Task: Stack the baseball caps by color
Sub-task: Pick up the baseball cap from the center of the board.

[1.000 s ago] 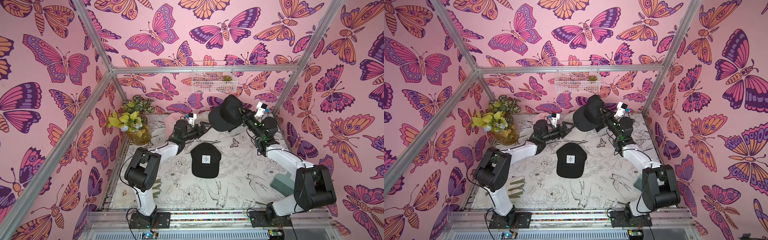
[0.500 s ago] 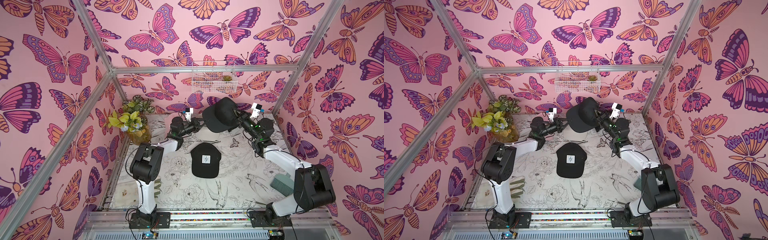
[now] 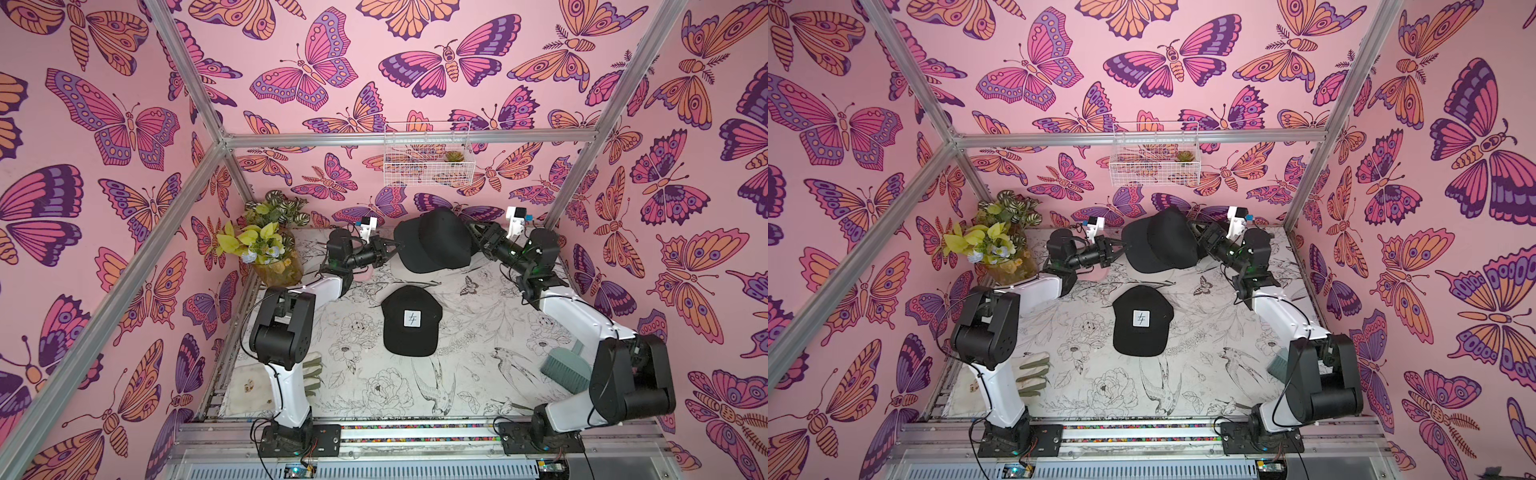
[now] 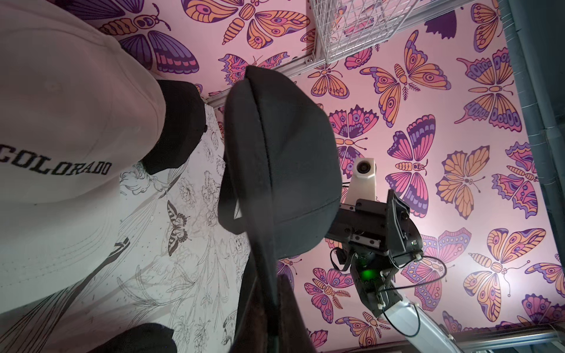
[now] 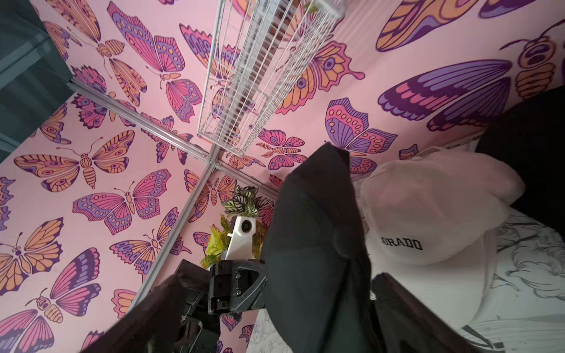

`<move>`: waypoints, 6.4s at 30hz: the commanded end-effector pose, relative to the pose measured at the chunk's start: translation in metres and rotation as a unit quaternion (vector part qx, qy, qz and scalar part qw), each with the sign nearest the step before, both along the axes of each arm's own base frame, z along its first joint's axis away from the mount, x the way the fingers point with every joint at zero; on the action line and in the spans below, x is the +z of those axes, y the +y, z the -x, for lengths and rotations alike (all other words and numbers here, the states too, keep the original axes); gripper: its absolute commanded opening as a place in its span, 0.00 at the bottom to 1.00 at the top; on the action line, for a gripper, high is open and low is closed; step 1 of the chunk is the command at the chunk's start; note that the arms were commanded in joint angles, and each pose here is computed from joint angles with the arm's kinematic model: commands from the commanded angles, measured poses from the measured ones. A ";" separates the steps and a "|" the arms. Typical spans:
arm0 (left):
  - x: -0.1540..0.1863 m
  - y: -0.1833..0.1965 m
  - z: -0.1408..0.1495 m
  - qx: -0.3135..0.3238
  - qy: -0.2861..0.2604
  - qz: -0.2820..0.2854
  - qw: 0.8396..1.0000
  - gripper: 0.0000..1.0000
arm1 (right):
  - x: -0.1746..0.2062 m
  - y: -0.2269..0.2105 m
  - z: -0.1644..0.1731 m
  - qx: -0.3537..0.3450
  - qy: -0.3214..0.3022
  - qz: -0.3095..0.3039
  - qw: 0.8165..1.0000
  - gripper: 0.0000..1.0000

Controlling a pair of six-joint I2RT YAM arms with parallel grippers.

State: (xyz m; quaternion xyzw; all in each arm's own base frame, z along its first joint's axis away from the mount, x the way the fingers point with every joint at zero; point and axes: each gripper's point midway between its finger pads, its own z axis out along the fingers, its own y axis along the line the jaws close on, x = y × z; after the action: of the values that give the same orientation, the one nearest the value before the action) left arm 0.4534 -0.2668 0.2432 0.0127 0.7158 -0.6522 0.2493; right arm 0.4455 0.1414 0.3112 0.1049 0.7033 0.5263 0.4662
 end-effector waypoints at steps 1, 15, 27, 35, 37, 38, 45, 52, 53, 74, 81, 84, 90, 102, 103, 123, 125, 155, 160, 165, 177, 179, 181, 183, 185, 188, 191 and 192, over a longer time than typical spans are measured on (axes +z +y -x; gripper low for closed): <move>0.018 0.003 0.018 -0.036 -0.028 -0.011 0.999 0.00 | -0.011 -0.019 0.005 -0.007 0.012 0.005 1.000 0.99; 0.028 0.001 0.019 -0.067 -0.024 0.050 0.996 0.00 | 0.020 0.017 0.029 0.134 -0.021 -0.072 0.988 1.00; 0.020 -0.003 0.014 -0.086 -0.011 0.047 0.995 0.00 | 0.016 0.062 0.040 0.202 -0.028 -0.037 0.978 0.99; -0.017 -0.004 0.012 -0.091 0.018 0.014 0.996 0.00 | 0.053 0.074 0.045 0.237 -0.085 -0.087 0.964 0.98; -0.038 -0.001 0.009 -0.082 0.044 -0.011 0.996 0.00 | 0.073 0.075 0.054 0.256 -0.108 -0.111 0.954 0.98; -0.042 0.001 0.008 -0.078 0.045 -0.019 0.996 0.00 | 0.079 0.076 0.057 0.262 -0.111 -0.118 0.951 0.98; -0.047 0.007 0.001 -0.070 0.050 -0.024 0.996 0.00 | 0.078 0.079 0.068 0.269 -0.115 -0.100 0.951 0.96; -0.038 0.007 0.004 -0.075 0.042 -0.020 0.996 0.00 | 0.029 0.095 0.065 0.248 -0.060 0.015 0.967 0.96; -0.037 0.007 0.004 -0.075 0.041 -0.019 0.996 0.00 | 0.023 0.098 0.065 0.245 -0.058 0.035 0.967 0.96; -0.060 0.014 -0.002 -0.045 0.064 -0.047 0.996 0.00 | 0.051 0.101 0.080 0.265 -0.098 0.030 0.959 0.04; -0.067 0.018 0.001 -0.034 0.061 -0.069 0.995 0.00 | 0.047 0.096 0.081 0.250 -0.110 0.068 0.960 0.00; -0.064 0.025 0.007 -0.010 0.031 -0.104 0.994 0.19 | 0.044 0.095 0.083 0.247 -0.118 0.100 0.957 0.00; -0.049 0.047 0.014 0.055 -0.039 -0.175 0.982 0.65 | 0.025 0.079 0.086 0.218 -0.131 0.229 0.940 0.00; -0.024 0.071 0.033 0.104 -0.145 -0.266 0.947 1.00 | -0.021 0.056 0.115 0.249 -0.176 0.436 0.847 0.00; -0.017 0.067 0.037 0.095 -0.162 -0.264 0.946 1.00 | -0.025 0.060 0.124 0.274 -0.186 0.446 0.832 0.00; 0.036 -0.002 0.166 -0.161 -0.434 -0.293 0.836 1.00 | -0.059 0.102 0.227 0.499 -0.360 0.589 0.524 0.00; 0.033 -0.007 0.181 -0.195 -0.439 -0.297 0.825 1.00 | -0.057 0.107 0.236 0.508 -0.382 0.584 0.504 0.00; 0.036 -0.020 0.251 -0.363 -0.459 -0.238 0.775 0.00 | -0.070 0.129 0.266 0.550 -0.423 0.564 0.448 0.05; 0.052 -0.012 0.243 -0.332 -0.468 -0.222 0.789 0.00 | -0.085 0.121 0.278 0.597 -0.361 0.547 0.462 0.22; 0.069 -0.002 0.243 -0.314 -0.472 -0.186 0.802 0.00 | -0.089 0.111 0.274 0.602 -0.325 0.536 0.495 0.30; 0.079 0.014 0.245 -0.294 -0.482 -0.148 0.812 0.00 | -0.075 0.081 0.271 0.574 -0.330 0.490 0.567 0.35; 0.077 0.012 0.243 -0.296 -0.478 -0.144 0.814 0.00 | -0.072 0.082 0.272 0.572 -0.338 0.484 0.570 0.35; 0.073 0.011 0.239 -0.299 -0.473 -0.144 0.816 0.00 | -0.068 0.084 0.273 0.573 -0.342 0.477 0.571 0.33; 0.066 0.010 0.233 -0.300 -0.466 -0.153 0.818 0.00 | -0.067 0.084 0.272 0.576 -0.338 0.475 0.573 0.28; 0.052 0.008 0.220 -0.298 -0.444 -0.173 0.827 0.00 | -0.066 0.083 0.270 0.584 -0.323 0.468 0.579 0.19; 0.032 0.004 0.200 -0.289 -0.406 -0.197 0.844 0.00 | -0.070 0.082 0.268 0.602 -0.284 0.451 0.595 0.03; 0.013 0.000 0.181 -0.276 -0.372 -0.216 0.859 0.00 | -0.076 0.081 0.260 0.611 -0.252 0.441 0.607 0.00; 0.006 -0.001 0.174 -0.268 -0.363 -0.227 0.863 0.00 | -0.079 0.080 0.256 0.611 -0.246 0.442 0.609 0.00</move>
State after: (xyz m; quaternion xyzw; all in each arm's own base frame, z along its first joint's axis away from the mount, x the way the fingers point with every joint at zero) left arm 0.2538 -0.2681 0.2691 0.5308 0.6293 -0.4818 0.3001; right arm 0.1962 0.2253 0.2311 -0.7232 0.5903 0.2879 0.2136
